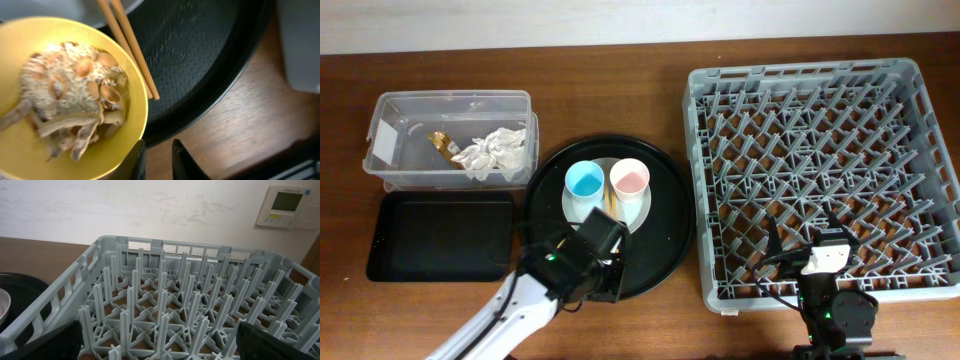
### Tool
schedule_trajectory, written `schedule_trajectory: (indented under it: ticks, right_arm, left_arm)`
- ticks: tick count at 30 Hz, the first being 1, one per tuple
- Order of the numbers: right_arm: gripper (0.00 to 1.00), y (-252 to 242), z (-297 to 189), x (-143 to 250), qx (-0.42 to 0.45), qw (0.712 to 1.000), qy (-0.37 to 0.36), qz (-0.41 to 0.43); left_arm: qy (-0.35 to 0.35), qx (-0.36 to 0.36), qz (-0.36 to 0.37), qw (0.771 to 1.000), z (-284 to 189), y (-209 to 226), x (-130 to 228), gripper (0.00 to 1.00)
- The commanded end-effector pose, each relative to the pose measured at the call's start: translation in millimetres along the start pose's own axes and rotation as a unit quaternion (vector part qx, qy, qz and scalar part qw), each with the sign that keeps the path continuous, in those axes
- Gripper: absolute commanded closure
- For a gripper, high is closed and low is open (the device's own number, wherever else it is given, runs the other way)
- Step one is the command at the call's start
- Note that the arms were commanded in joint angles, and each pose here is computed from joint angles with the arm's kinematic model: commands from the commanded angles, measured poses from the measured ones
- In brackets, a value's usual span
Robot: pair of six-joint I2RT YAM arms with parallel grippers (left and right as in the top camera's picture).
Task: Sort waste into correct bins and load items into the dishwasher rack
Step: 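Grasp the rim of the yellow bowl with the left gripper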
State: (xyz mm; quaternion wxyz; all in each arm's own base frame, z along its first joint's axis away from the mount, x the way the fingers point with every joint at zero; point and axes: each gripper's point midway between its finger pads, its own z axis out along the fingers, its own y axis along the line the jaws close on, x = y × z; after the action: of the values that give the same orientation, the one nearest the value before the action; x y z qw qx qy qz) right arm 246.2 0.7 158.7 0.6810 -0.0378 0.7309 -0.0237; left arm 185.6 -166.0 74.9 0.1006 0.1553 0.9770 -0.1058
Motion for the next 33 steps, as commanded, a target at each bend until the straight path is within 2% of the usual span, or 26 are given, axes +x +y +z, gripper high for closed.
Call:
schedule_trajectory:
  ticks: [1, 3, 13, 20, 24, 33]
  right_arm:
    - [0.02, 1.9, 0.0, 1.7, -0.004, 1.000, 0.001, -0.004]
    - [0.02, 1.9, 0.0, 1.6, -0.004, 1.000, 0.000, -0.004]
    - [0.02, 1.8, 0.0, 1.7, -0.004, 1.000, 0.001, -0.004]
    - [0.02, 1.9, 0.0, 1.6, -0.004, 1.000, 0.000, -0.004]
    - [0.02, 1.9, 0.0, 1.6, -0.004, 1.000, 0.000, -0.004]
    - [0.02, 1.9, 0.0, 1.7, -0.004, 1.000, 0.001, -0.004]
  left_arm:
    - [-0.002, -0.076, 0.003, 0.997, 16.7, 20.5, -6.6, 0.78]
    - [-0.004, -0.079, 0.003, 0.997, 28.5, 19.8, -13.7, 0.75]
    - [0.001, -0.080, 0.004, 0.997, 33.8, 19.9, -13.3, 0.75]
    - [-0.016, -0.137, 0.006, 0.990, 29.4, 39.5, -18.5, 0.75]
    - [0.002, -0.092, 0.004, 0.996, 33.1, 24.3, -12.2, 0.76]
    - [0.000, -0.094, 0.004, 0.996, 48.4, 29.1, -6.0, 0.76]
